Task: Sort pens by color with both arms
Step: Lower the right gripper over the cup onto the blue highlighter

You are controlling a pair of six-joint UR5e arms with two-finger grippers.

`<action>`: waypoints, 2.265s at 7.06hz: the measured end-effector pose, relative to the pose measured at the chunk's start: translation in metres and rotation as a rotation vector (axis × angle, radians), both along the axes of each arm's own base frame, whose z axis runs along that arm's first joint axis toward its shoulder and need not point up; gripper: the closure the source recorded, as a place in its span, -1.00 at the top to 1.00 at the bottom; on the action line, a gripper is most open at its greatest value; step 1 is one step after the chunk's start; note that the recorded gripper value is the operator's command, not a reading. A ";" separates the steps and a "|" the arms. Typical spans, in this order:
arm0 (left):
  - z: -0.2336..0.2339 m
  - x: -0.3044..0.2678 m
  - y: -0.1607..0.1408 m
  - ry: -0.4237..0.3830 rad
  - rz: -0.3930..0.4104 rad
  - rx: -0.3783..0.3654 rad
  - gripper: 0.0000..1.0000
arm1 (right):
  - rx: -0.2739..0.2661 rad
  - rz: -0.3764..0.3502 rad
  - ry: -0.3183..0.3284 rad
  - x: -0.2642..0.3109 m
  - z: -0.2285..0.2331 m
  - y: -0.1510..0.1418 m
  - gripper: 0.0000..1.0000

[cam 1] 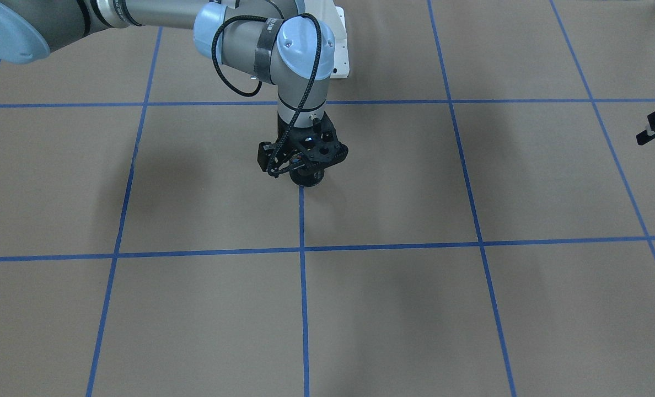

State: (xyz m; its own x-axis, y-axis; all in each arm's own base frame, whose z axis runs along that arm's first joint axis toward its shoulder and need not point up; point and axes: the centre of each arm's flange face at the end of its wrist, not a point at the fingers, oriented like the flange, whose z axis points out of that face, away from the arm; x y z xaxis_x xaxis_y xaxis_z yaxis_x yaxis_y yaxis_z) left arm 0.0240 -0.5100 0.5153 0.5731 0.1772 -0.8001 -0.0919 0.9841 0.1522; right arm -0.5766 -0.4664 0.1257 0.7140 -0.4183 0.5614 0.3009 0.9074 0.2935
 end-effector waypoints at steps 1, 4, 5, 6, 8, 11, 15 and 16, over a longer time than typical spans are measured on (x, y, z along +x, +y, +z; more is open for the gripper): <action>0.000 0.000 0.000 0.000 0.000 0.001 0.98 | 0.002 -0.005 0.003 -0.001 0.002 0.001 0.98; 0.000 0.000 0.000 0.000 0.000 0.001 0.98 | 0.009 -0.016 0.005 -0.002 0.003 0.001 0.98; 0.001 0.000 0.001 0.000 0.000 0.000 0.98 | 0.013 -0.021 0.006 -0.002 0.003 0.001 0.98; 0.002 0.000 0.001 0.000 0.001 -0.002 0.98 | 0.021 -0.030 0.008 -0.002 0.004 0.000 0.98; 0.003 0.000 0.002 0.000 0.001 -0.002 0.98 | 0.031 -0.041 0.012 -0.001 0.006 -0.002 0.98; 0.003 0.000 0.003 0.000 0.001 0.000 0.98 | 0.043 -0.050 0.018 0.008 0.014 -0.010 0.98; -0.003 0.000 0.004 0.003 -0.002 0.005 0.98 | 0.063 -0.064 0.022 0.029 0.032 -0.016 0.98; -0.003 0.000 0.004 0.003 -0.004 0.002 0.98 | 0.067 -0.064 0.017 0.033 0.034 -0.014 0.98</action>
State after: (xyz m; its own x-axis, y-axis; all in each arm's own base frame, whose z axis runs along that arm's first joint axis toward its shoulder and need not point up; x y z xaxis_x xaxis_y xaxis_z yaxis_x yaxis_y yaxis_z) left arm 0.0240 -0.5059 0.5122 0.5714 0.1768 -0.8014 -0.0874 0.9841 0.1548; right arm -0.5431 -0.4800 0.1593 0.6940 -0.4992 0.5189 0.3628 0.8649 0.3468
